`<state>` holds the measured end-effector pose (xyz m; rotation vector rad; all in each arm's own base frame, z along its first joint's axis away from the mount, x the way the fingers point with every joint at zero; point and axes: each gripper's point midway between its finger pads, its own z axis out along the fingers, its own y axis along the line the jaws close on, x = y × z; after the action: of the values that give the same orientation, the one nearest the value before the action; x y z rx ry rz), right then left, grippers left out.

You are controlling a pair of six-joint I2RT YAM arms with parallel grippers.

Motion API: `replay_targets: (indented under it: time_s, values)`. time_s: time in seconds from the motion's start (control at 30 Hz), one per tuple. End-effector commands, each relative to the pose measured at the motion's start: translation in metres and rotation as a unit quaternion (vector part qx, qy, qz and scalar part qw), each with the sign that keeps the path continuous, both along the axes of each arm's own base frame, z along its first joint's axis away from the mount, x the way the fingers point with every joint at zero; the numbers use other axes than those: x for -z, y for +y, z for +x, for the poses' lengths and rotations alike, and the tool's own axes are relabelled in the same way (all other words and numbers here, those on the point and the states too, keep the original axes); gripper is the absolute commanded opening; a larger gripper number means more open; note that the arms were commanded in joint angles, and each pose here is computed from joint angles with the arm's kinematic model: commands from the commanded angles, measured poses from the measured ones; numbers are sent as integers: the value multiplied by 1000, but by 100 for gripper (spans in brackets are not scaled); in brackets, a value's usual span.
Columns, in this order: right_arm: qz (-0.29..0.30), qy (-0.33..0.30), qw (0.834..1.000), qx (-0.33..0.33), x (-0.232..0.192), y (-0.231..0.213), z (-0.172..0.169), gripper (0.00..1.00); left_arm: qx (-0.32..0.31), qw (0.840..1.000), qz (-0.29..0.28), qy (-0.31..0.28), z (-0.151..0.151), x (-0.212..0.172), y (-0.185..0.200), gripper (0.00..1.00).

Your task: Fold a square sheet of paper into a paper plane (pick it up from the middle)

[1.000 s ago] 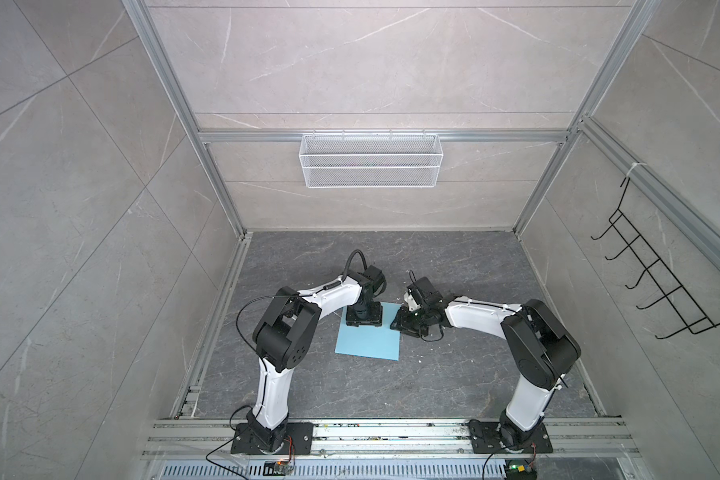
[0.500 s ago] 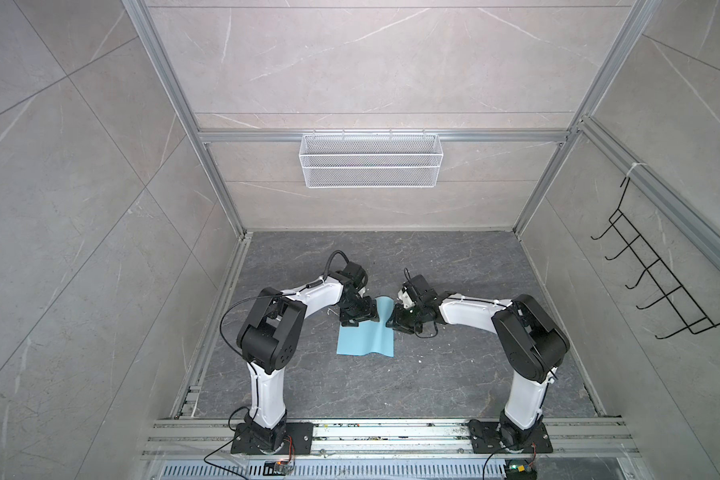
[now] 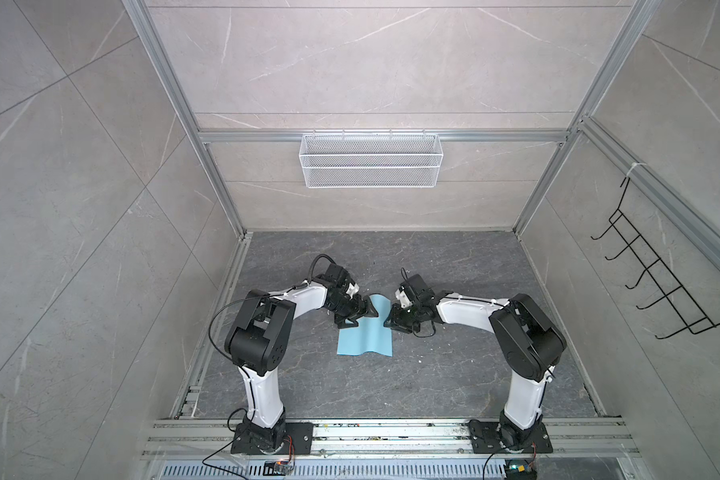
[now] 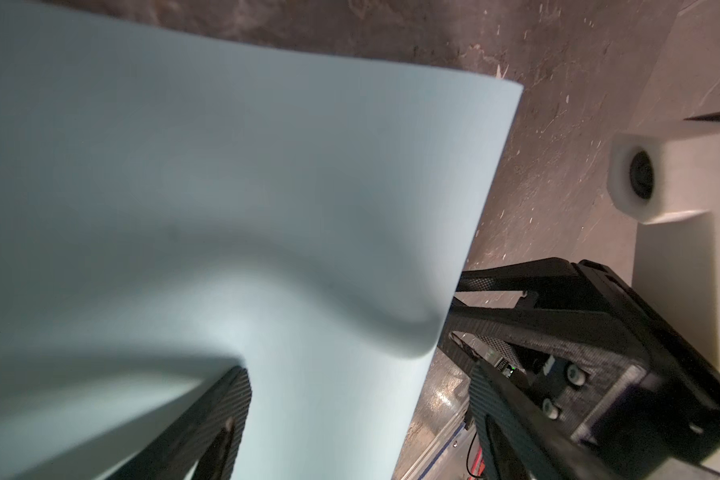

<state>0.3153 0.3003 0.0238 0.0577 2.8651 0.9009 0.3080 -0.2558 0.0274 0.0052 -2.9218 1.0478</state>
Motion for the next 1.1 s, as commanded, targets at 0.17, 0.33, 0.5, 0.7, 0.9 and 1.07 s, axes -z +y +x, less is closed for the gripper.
replay_targets:
  time_s: [0.17,0.33,0.5,0.7,0.9,1.07]
  values:
    - [-37,33,999,-19,27,3,-14,32,9,988,131,86,-48,90,37,78]
    - [-34,31,999,-18,25,3,-13,33,0,987,135,84,-44,87,38,65]
    - [-21,5,1000,-8,9,3,-6,35,3,991,120,58,-33,69,31,46]
    - [-1,-45,999,28,-25,-12,8,38,13,997,77,-10,-13,20,17,32]
    - [7,-102,992,75,-63,-45,25,39,22,998,7,-51,-9,-34,-2,24]
    - [11,-129,987,94,-84,-69,33,39,25,993,-96,-67,-8,-89,-31,23]
